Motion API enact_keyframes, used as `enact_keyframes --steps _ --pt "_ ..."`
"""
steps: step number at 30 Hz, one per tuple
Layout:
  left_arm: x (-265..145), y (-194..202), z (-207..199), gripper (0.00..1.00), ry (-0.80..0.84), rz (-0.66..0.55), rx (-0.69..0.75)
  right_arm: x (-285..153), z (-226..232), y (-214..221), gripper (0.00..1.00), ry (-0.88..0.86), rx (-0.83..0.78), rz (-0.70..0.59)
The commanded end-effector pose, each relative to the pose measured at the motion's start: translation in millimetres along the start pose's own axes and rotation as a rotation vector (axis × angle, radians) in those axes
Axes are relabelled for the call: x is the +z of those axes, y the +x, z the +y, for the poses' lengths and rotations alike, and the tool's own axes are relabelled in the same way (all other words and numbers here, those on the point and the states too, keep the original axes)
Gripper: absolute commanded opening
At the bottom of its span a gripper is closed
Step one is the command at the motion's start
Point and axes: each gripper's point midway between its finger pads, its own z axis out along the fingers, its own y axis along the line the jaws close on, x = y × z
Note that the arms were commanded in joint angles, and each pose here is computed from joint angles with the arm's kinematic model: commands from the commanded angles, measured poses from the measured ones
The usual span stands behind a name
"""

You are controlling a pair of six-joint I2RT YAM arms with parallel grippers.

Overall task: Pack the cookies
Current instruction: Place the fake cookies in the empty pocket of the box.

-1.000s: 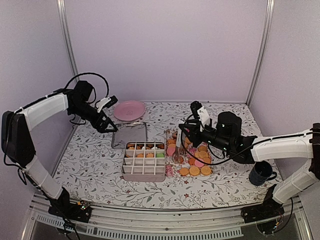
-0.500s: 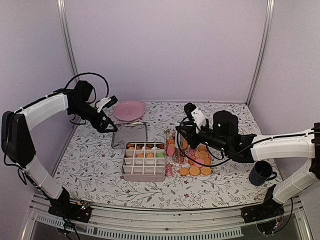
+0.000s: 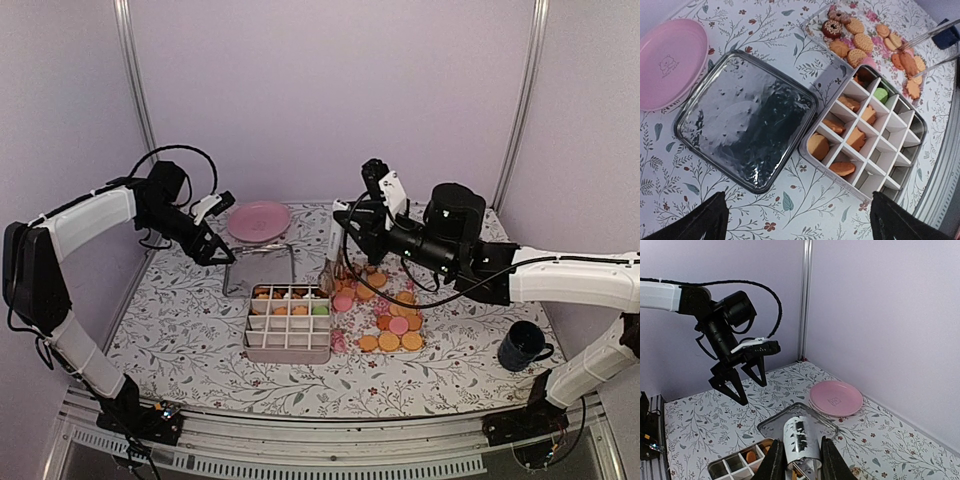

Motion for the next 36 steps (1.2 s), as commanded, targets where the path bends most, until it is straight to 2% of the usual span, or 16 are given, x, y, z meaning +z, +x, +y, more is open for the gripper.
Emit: enact_keyframes --steps 1,11,22,24,31,36 --pt "-8 -3 9 0.99 -0.01 -0.027 -0.023 12 37 -41 0.01 -0.129 0.052 -0.124" --pt "-8 13 21 0.99 -0.012 -0.021 -0.076 73 105 -39 0.01 -0.344 0.118 -0.145" --pt "-12 13 21 0.99 -0.024 -0.024 -0.065 102 123 -6 0.02 -0.39 0.148 -0.093" --pt "-12 13 22 0.99 -0.024 -0.024 -0.064 103 123 -2 0.04 -0.39 0.148 -0.087" --pt "-12 11 21 0.99 -0.015 -0.029 -0.066 103 124 3 0.23 -0.394 0.144 -0.077" --pt "-12 11 21 0.99 -0.013 -0.029 -0.069 101 122 -5 0.25 -0.382 0.128 -0.095"
